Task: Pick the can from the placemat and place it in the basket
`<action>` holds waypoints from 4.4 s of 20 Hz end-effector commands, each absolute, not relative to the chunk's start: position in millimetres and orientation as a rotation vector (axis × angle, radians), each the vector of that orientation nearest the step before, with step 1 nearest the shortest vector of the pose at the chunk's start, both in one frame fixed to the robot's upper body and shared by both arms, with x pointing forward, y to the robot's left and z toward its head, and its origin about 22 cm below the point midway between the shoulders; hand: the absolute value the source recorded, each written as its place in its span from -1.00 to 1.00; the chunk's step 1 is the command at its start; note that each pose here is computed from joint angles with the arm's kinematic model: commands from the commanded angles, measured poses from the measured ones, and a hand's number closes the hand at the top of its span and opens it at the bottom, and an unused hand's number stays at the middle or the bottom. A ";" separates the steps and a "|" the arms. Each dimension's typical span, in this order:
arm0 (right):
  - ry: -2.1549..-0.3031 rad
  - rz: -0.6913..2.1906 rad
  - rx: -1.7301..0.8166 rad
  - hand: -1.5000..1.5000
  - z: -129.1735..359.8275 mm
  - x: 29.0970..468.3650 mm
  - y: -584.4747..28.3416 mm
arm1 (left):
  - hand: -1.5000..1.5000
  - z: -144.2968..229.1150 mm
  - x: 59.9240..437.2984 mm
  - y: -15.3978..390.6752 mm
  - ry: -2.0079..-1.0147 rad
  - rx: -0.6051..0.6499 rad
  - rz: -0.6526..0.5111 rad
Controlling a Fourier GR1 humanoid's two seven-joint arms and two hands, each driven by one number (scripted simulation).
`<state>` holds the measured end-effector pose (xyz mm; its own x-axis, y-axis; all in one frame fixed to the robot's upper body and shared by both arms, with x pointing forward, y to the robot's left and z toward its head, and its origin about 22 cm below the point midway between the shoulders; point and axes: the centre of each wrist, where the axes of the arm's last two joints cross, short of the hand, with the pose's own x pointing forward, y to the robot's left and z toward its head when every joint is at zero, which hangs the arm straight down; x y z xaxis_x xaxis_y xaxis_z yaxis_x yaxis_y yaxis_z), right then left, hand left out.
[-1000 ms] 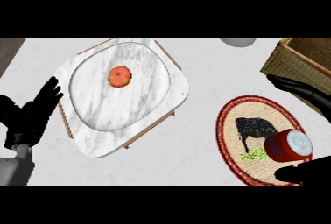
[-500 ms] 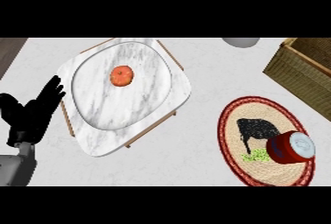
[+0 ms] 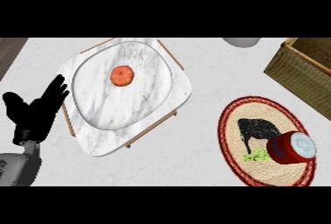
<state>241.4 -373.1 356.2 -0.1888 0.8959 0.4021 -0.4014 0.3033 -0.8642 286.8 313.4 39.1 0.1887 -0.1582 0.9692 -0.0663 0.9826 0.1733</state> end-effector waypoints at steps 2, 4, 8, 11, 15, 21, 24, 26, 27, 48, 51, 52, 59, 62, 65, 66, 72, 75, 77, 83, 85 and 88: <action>-1.276 1.242 -0.387 -1.00 344.8 238.0 -394.2 | 0.00 62.4 290.0 314.7 -1.375 0.204 -0.067; -1.308 1.222 -0.355 -1.00 345.1 228.4 -428.1 | 0.00 37.9 288.8 327.4 -1.371 0.213 -0.036; -1.430 1.094 -0.368 -1.00 306.8 219.3 -440.8 | 0.00 35.7 290.3 315.7 -1.371 0.183 -0.044; -1.415 1.123 -0.335 -1.00 275.3 204.7 -442.0 | 0.00 20.3 275.1 331.0 -1.362 0.196 -0.043; -1.458 1.093 -0.366 -1.00 251.1 198.9 -434.5 | 0.00 45.3 290.5 320.9 -1.378 0.200 -0.065; -1.528 1.044 -0.374 -1.00 173.3 202.4 -401.0 | 0.00 31.4 286.0 310.8 -1.382 0.196 -0.065; -1.560 0.986 -0.347 -1.00 166.6 217.1 -426.4 | 0.00 25.5 295.4 315.2 -1.389 0.188 -0.076; -1.565 0.927 -0.307 -1.00 140.1 226.5 -398.8 | 0.00 50.9 302.0 310.6 -1.395 0.189 -0.078; -1.554 0.931 -0.280 -1.00 122.0 235.9 -393.9 | 0.00 30.8 293.6 316.7 -1.390 0.194 -0.085; -1.392 1.087 -0.332 -1.00 75.2 258.0 -398.8 | 0.00 30.4 275.2 307.7 -1.365 0.190 -0.073; -1.417 1.088 -0.271 -1.00 72.7 242.8 -398.4 | 0.00 17.2 285.2 310.0 -1.391 0.197 -0.070; -1.425 1.096 -0.247 -1.00 80.4 244.3 -392.8 | 0.00 37.8 287.0 314.8 -1.388 0.203 -0.067; -1.422 1.149 -0.265 -1.00 78.7 237.4 -409.6 | 0.00 46.0 311.1 314.2 -1.381 0.191 -0.064; -1.391 1.154 -0.328 -1.00 79.6 226.6 -395.0 | 0.00 46.0 290.4 314.5 -1.398 0.221 -0.071; -1.380 1.166 -0.344 -1.00 54.7 244.5 -389.4 | 0.00 32.1 288.5 318.1 -1.382 0.182 -0.077; -1.377 1.168 -0.361 -1.00 57.0 245.9 -388.3 | 0.00 37.9 292.6 308.0 -1.380 0.188 -0.067; -1.371 1.241 -0.390 1.00 58.7 236.5 -364.7 | 0.00 44.4 289.5 309.8 -1.379 0.206 -0.055; -1.342 1.330 -0.385 1.00 43.7 225.9 -373.6 | 0.00 52.0 295.7 335.0 -1.388 0.195 -0.071; -1.355 1.330 -0.400 1.00 46.5 247.1 -353.5 | 0.00 46.2 292.3 339.0 -1.377 0.182 -0.072; -1.345 1.354 -0.389 1.00 32.3 238.5 -370.5 | 0.00 42.3 291.1 315.8 -1.387 0.214 -0.065; -1.307 1.269 -0.476 1.00 24.7 249.9 -311.2 | 0.00 35.7 295.0 317.3 -1.388 0.196 -0.071; -1.219 0.998 -0.625 1.00 40.3 280.2 -269.4 | 0.00 51.3 303.5 306.8 -1.404 0.176 -0.107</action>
<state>260.5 -319.3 43.4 -0.1705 0.8884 0.4262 -0.3555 0.3480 -0.8675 298.5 312.5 44.0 0.1799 -0.1677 0.9693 -0.0489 0.9826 0.1791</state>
